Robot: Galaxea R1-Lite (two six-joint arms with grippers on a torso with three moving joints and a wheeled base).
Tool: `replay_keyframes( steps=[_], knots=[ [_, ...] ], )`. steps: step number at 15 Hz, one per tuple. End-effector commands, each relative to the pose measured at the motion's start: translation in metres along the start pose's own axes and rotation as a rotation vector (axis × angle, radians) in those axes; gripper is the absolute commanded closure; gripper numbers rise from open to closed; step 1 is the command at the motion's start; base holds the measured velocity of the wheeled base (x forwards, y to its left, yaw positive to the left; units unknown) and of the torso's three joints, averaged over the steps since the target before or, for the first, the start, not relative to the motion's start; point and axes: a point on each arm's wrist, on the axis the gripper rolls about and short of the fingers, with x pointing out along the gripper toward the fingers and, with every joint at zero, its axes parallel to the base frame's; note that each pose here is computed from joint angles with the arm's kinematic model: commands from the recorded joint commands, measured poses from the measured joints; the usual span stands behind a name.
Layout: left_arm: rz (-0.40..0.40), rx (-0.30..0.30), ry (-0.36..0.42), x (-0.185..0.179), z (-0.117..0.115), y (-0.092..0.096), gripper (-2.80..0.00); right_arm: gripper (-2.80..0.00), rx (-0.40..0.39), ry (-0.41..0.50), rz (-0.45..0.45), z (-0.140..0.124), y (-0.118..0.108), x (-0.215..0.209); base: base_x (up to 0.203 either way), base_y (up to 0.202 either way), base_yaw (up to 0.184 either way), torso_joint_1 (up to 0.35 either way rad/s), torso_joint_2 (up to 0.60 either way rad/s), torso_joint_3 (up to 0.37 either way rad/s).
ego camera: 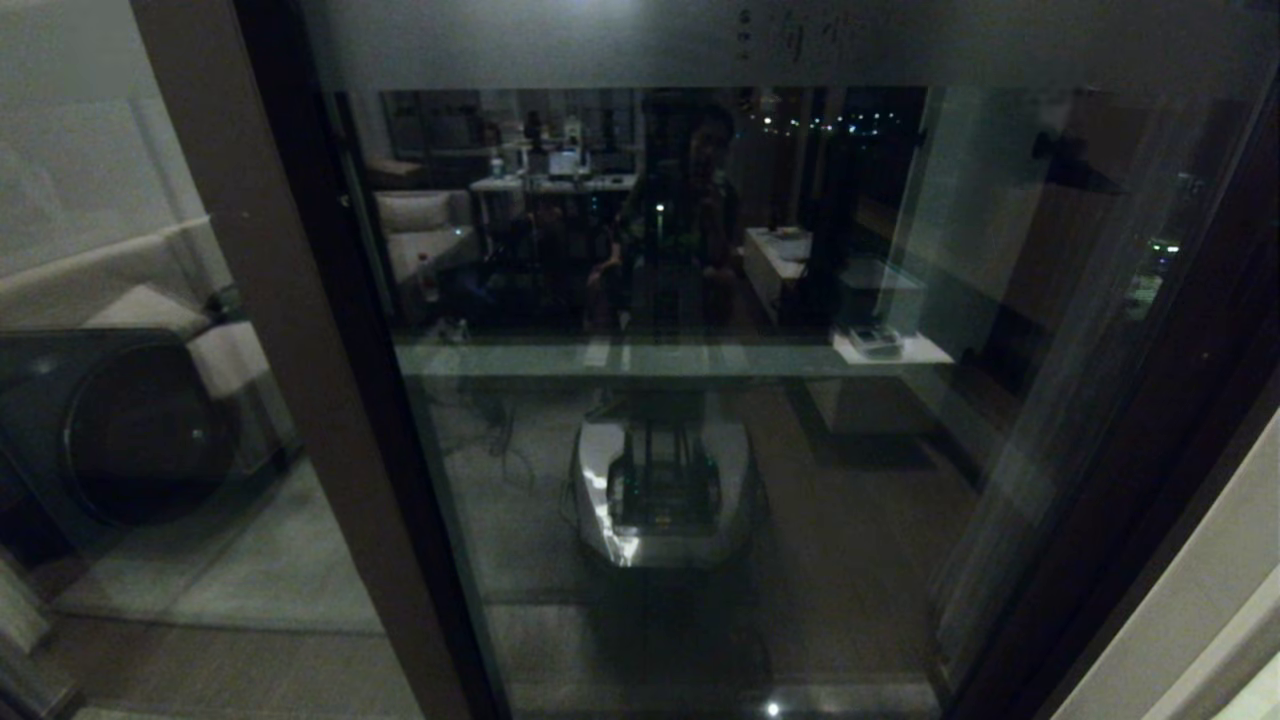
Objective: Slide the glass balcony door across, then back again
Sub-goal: Close the slid door, then open the slid door
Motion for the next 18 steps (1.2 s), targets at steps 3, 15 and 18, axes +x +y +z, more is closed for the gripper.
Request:
replay_keyframes(
  steps=[3, 15, 18],
  knots=[
    [0.0, 0.0, 0.003, 0.0, 0.0, 0.0, 0.0, 0.0, 0.052, -0.019, 0.519, -0.01, 0.018, -0.048, 0.0, 0.0, 0.0, 0.0, 0.0, 0.0],
    [0.0, 0.0, 0.003, 0.0, 0.0, 0.0, 0.0, 0.0, 0.325, 0.024, 1.216, -0.014, 0.054, -0.243, 0.0, 0.0, 0.0, 0.0, 0.0, 0.0],
    [0.0, 0.0, 0.002, 0.0, 0.0, 0.0, 0.0, 0.0, 0.397, 0.068, 1.141, 0.014, 0.036, -0.184, 0.0, 0.0, 0.0, 0.0, 0.0, 0.0]
  ],
)
